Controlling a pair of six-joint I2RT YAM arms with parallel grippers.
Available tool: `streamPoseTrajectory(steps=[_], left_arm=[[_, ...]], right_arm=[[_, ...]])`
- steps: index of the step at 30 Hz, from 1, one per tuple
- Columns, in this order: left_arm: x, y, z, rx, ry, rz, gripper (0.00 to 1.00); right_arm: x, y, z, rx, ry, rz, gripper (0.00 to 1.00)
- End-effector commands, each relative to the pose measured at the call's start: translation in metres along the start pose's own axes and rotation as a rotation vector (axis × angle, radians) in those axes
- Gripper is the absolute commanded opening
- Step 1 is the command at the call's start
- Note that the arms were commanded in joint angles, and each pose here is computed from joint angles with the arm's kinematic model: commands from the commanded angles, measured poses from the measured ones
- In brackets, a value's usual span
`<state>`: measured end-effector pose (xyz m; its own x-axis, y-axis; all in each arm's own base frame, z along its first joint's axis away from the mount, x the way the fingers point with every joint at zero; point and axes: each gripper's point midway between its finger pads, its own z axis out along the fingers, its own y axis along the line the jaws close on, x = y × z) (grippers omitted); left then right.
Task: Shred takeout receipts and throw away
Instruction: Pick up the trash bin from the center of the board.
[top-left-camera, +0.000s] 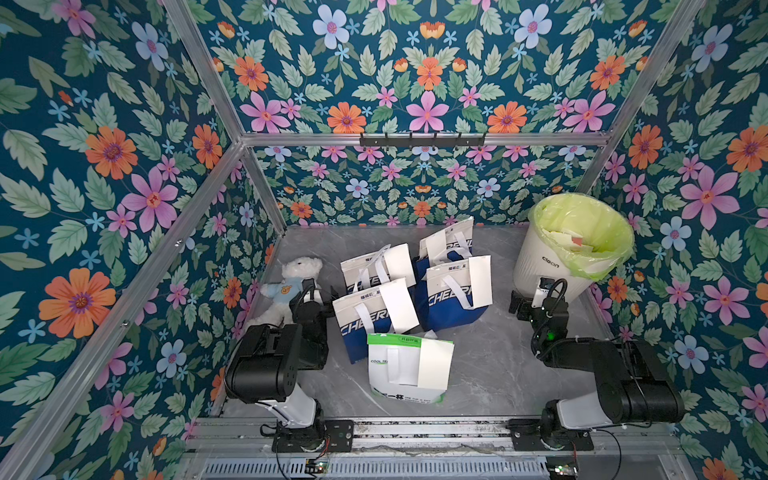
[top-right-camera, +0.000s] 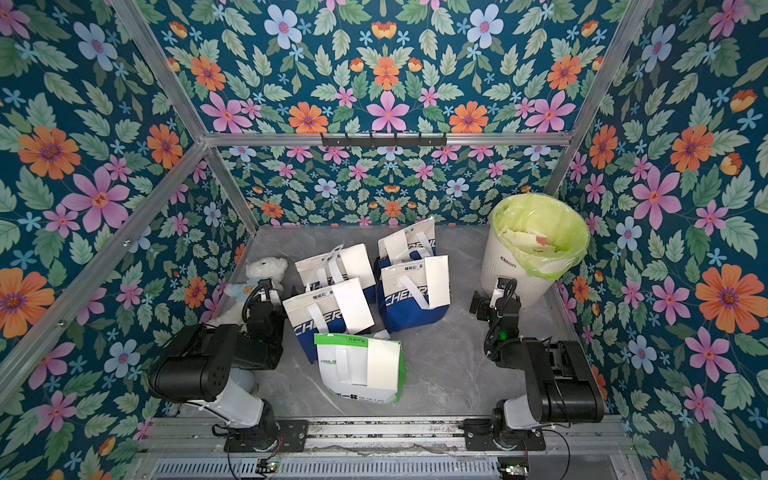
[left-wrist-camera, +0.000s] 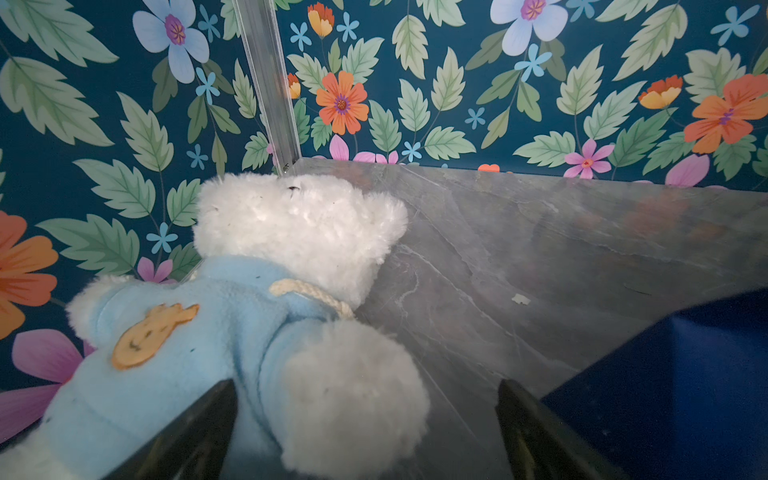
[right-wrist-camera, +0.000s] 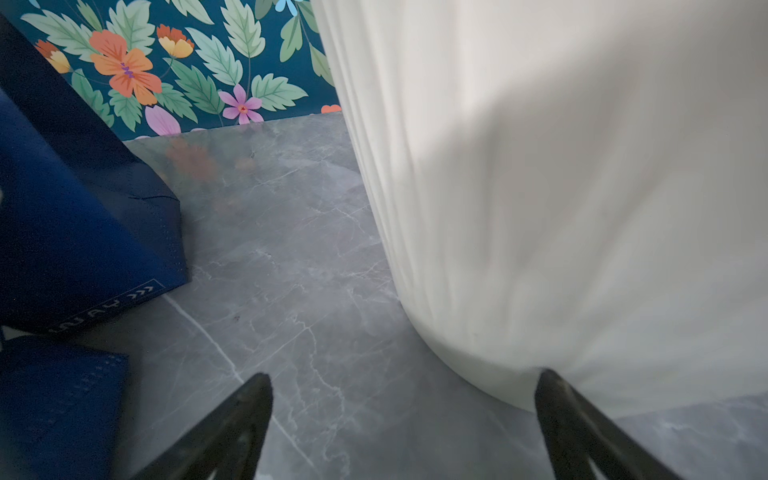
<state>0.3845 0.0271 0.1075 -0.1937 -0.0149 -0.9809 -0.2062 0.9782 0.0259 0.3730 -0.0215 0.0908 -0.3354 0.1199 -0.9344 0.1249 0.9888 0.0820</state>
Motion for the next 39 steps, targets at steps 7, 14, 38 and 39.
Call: streamPoseTrajectory(steps=[7, 14, 38, 39], left_arm=[[-0.03, 0.024, -0.018, -0.15, -0.022, -0.016, 0.99], [-0.086, 0.087, -0.085, -0.447, -0.139, -0.272, 0.99], [-0.237, -0.073, -0.244, 0.752, -0.131, -0.082, 0.99], [-0.245, -0.075, -0.246, 0.763, -0.135, -0.067, 0.99]], right_arm=[[-0.018, -0.018, -0.016, 0.118, -0.106, 0.032, 0.99], [-0.056, -0.039, -0.085, 0.276, -0.044, 0.406, 0.99], [-0.238, 0.067, -0.201, -0.139, 0.47, 0.424, 0.92], [-0.244, 0.063, -0.194, -0.105, 0.482, 0.398, 0.92]])
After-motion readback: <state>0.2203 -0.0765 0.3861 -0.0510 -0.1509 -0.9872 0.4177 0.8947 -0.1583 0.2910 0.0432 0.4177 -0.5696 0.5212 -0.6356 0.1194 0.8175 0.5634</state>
